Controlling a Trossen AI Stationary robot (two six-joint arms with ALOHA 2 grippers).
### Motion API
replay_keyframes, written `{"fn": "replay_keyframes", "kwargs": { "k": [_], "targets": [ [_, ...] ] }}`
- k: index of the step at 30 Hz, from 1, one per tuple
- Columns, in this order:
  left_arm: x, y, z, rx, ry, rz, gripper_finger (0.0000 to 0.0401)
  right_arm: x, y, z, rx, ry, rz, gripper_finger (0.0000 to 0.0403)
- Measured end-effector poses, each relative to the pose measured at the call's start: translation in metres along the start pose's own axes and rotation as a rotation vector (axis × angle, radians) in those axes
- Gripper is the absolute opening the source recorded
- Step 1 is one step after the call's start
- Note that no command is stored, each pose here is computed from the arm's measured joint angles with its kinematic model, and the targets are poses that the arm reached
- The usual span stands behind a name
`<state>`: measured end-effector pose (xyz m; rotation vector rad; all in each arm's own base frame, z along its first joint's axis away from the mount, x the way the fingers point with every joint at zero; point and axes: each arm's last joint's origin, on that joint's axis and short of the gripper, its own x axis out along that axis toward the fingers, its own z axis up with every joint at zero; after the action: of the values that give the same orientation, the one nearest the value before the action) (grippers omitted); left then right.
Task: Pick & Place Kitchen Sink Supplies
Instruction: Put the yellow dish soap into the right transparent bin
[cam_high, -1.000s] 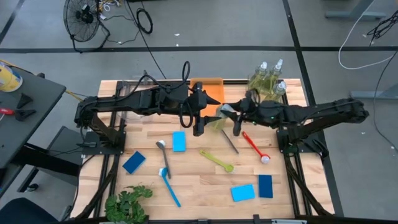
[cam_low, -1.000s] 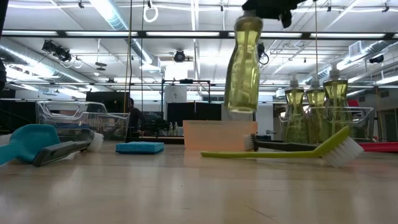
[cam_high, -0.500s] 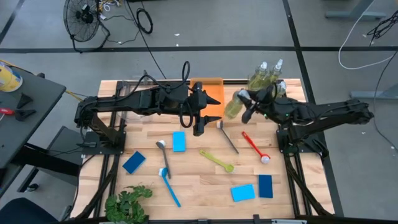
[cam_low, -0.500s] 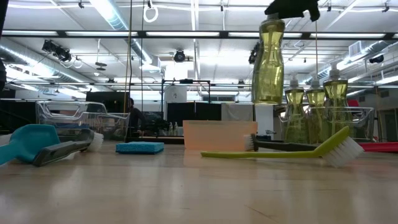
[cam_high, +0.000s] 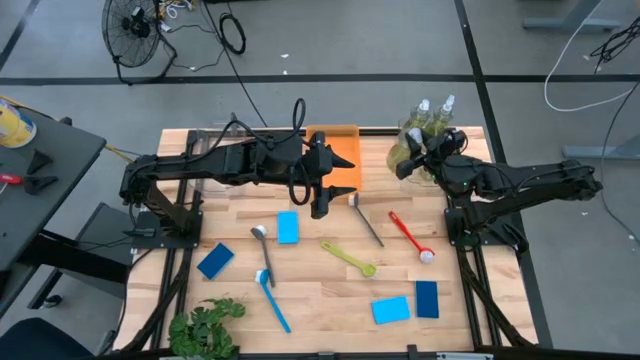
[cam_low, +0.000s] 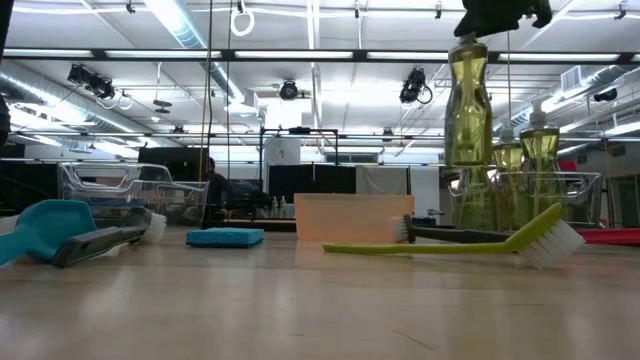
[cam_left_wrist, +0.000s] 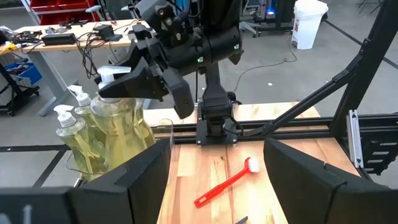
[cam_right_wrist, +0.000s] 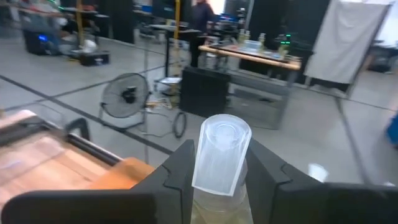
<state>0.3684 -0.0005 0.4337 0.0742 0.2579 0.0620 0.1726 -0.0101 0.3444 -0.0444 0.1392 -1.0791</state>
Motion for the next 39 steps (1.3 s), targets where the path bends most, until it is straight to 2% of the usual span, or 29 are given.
{"fn": "replay_keyframes", "kwargs": {
  "k": [14, 20, 39],
  "targets": [
    [0.000, 0.000, 0.000, 0.000, 0.000, 0.000, 0.0264, -0.001, -0.006, -0.002, -0.078, -0.010, -0.209, 0.0098],
    [0.000, 0.000, 0.000, -0.001, 0.000, 0.000, 0.0264, 0.002, -0.006, -0.010, -0.110, 0.005, -0.220, 0.0098],
    [0.000, 0.000, 0.000, -0.002, 0.000, 0.000, 0.0264, 0.013, -0.005, -0.067, -0.008, 0.032, -0.282, 0.0098]
  ]
}}
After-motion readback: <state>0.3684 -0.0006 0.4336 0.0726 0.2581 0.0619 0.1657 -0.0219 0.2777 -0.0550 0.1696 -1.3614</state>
